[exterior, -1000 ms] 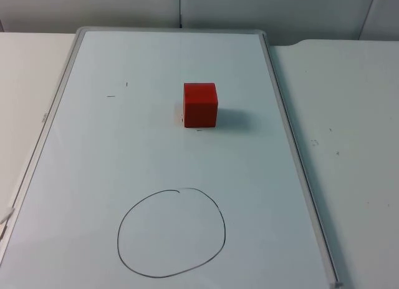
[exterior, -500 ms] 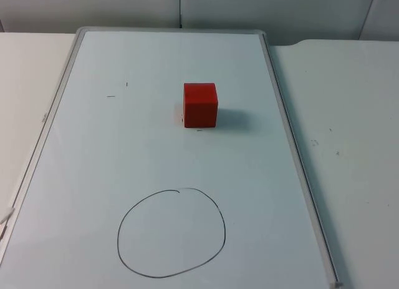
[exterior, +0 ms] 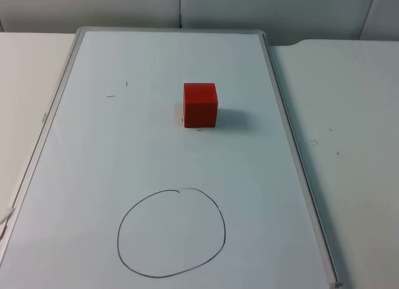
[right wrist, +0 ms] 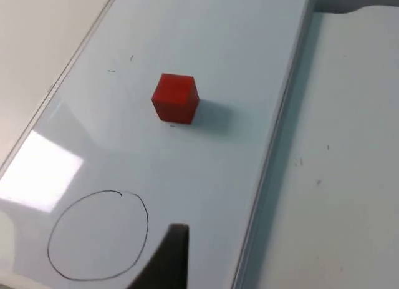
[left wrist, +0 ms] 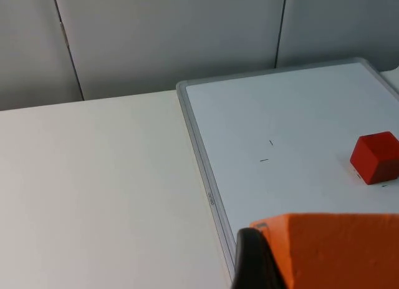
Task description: Pick up one cube with the left hand and another cube with the right hand. First place the cube in the right hand at the target position, then stack the cube in the left hand on top.
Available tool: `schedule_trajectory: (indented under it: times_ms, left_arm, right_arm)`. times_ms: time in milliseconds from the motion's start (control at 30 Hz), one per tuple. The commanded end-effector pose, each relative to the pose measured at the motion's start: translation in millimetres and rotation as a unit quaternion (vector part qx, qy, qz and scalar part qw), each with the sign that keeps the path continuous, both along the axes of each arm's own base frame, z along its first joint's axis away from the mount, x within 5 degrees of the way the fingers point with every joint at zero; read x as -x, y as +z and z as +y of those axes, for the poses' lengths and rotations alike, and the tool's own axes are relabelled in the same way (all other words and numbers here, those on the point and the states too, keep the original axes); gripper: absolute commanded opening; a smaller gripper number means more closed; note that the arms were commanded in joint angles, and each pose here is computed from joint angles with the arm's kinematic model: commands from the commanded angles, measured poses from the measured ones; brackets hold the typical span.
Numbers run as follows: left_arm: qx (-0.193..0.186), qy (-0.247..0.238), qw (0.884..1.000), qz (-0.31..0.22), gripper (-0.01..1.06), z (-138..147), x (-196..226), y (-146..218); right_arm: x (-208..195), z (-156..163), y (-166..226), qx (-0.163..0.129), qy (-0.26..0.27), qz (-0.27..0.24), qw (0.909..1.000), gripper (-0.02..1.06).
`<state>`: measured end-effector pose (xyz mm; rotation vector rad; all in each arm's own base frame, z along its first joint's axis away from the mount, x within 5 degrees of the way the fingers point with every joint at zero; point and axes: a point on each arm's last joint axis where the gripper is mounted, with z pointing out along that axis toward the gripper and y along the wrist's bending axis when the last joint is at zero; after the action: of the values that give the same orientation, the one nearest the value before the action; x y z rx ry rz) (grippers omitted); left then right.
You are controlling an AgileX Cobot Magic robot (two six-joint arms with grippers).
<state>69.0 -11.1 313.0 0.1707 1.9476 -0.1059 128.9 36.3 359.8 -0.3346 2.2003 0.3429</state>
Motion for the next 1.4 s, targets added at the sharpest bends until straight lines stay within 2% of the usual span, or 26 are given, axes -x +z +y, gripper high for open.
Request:
schedule_trajectory:
  times_ms: [0,67,100,133,167,233,267,300,400,433,533,600,633,700,900,1233,1367]
  left_arm:
    - [0.004,-0.004,1.0,-0.006,0.02,0,1,1]
    - [0.004,-0.003,1.0,-0.005,0.02,0,1,1]
    - [0.004,-0.003,1.0,-0.005,0.02,0,1,1]
    - [0.004,-0.003,1.0,-0.005,0.02,0,1,1]
    - [0.004,-0.003,1.0,-0.005,0.02,0,1,1]
    - [0.001,-0.003,1.0,-0.006,0.02,0,1,1]
    - [0.001,-0.003,1.0,-0.006,0.02,0,1,1]
    - [0.001,-0.003,1.0,-0.006,0.02,0,1,1]
    - [0.001,-0.003,1.0,-0.006,0.02,0,1,1]
    - [0.001,-0.003,1.0,-0.006,0.02,0,1,1]
    - [0.001,-0.003,1.0,-0.006,0.02,0,1,1]
    - [0.001,-0.003,1.0,-0.006,0.02,0,1,1]
    - [0.001,-0.003,1.0,-0.006,0.02,0,1,1]
    - [0.0,-0.003,1.0,-0.006,0.02,0,1,1]
    - [-0.001,-0.003,1.0,-0.005,0.02,0,1,0]
    - [0.0,-0.003,1.0,-0.005,0.02,0,1,0]
    - [0.001,-0.003,1.0,-0.004,0.02,0,1,0]
  right_arm:
    - [-32,4,6,-0.006,0.012,0.008,0.9999,0.95]
    - [-82,16,18,-0.011,0.029,0.01,0.9995,0.94]
    - [-82,16,18,-0.011,0.029,0.01,0.9995,0.94]
    - [-103,25,16,-0.007,0.035,0.019,0.9992,0.94]
    - [-124,34,16,-0.009,0.034,0.028,0.999,0.94]
    - [-159,64,12,0.005,0.043,0.044,0.9981,0.94]
    - [-176,80,3,0.011,0.028,0.067,0.9973,0.94]
    - [-176,80,3,0.011,0.028,0.067,0.9973,0.94]
    - [-216,127,-25,0.048,-0.017,0.101,0.9936,0.94]
    - [-216,127,-25,0.048,-0.017,0.101,0.9936,0.94]
    - [-243,185,-65,0.091,-0.028,0.124,0.9877,0.93]
    - [-254,212,-88,0.101,-0.028,0.135,0.9853,0.93]
    - [-254,212,-88,0.101,-0.028,0.135,0.9853,0.93]
    - [-262,233,-108,0.105,-0.031,0.149,0.9828,0.93]
    - [-279,249,-155,0.111,-0.054,0.191,0.9738,0.93]
    - [-292,255,-217,0.104,-0.089,0.222,0.9654,0.93]
    - [-294,257,-228,0.1,-0.088,0.22,0.9665,0.93]
